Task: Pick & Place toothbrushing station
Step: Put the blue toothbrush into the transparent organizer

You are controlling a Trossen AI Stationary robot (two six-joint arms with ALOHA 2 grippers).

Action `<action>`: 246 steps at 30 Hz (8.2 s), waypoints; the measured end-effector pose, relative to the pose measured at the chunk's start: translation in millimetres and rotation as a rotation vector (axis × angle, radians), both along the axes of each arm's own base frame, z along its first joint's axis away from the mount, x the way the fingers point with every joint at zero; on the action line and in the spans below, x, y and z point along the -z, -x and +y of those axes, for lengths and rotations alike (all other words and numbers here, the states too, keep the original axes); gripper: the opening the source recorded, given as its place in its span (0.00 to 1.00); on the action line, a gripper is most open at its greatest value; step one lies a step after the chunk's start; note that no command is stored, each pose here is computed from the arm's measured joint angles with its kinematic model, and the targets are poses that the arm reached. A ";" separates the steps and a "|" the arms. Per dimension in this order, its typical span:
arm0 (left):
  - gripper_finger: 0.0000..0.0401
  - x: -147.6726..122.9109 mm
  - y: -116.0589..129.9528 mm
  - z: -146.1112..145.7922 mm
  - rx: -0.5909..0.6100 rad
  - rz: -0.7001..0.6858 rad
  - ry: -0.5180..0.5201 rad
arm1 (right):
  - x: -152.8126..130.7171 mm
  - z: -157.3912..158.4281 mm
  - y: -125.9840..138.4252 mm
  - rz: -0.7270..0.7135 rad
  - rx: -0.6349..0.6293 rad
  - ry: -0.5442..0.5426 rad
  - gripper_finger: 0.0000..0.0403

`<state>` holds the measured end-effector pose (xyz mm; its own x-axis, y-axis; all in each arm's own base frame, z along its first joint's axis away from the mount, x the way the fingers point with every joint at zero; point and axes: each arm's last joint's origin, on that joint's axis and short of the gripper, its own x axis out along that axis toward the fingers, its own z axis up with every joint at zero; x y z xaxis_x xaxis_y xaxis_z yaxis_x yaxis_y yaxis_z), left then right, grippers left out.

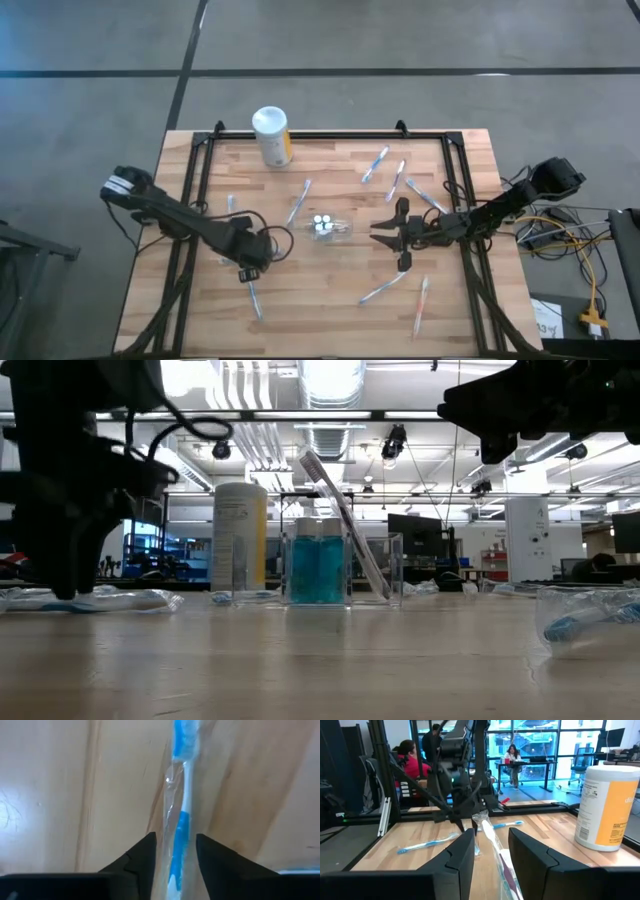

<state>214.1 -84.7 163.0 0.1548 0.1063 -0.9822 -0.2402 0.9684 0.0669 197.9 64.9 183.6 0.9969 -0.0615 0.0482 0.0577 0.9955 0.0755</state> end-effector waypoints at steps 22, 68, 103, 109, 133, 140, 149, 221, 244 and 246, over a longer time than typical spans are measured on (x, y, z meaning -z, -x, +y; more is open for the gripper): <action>0.11 28.9 -10.8 -5.5 -0.050 0.071 -0.007 | -0.7 0.2 -0.5 -0.002 -0.001 -0.016 0.29; 0.00 1.4 -43.8 25.4 -0.245 -1.522 -0.380 | -2.0 0.9 -1.2 -0.007 -0.019 0.007 0.28; 0.09 33.2 -60.5 22.0 -0.326 -1.222 -0.473 | -1.3 1.0 -0.9 -0.004 -0.026 0.001 0.25; 0.24 26.2 -59.1 22.0 -0.310 -1.222 -0.483 | -0.6 1.8 -0.9 0.002 -0.054 0.008 0.27; 0.15 -61.7 47.1 -28.5 -0.014 -1.175 -0.057 | -1.9 2.8 -1.5 -0.004 -0.078 0.003 0.29; 0.02 -44.0 57.4 -52.2 -0.002 -1.057 0.196 | -1.8 2.8 -1.5 -0.004 -0.080 -0.015 0.30; 0.01 -24.3 55.4 -93.3 -0.069 -0.887 0.409 | -3.2 2.7 -1.5 -0.016 -0.077 0.011 0.28; 0.01 -27.4 -17.5 -102.8 -0.198 -0.541 -0.032 | -11.5 -2.5 -2.0 -0.080 -0.041 0.107 0.25; 0.04 -2.9 -9.4 -133.5 -0.552 -0.661 0.077 | -50.3 -26.1 -49.9 0.042 -0.350 0.262 0.13; 0.09 1.1 -11.3 -131.5 -0.602 -0.641 0.089 | -52.1 -25.3 -51.4 0.036 -0.379 0.260 0.12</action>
<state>225.5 -216.2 161.9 0.6208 0.2744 -0.7344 -0.6768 0.6604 -0.3254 249.3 39.5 235.7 0.9482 0.3170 -0.0214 -0.3157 0.9325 -0.1753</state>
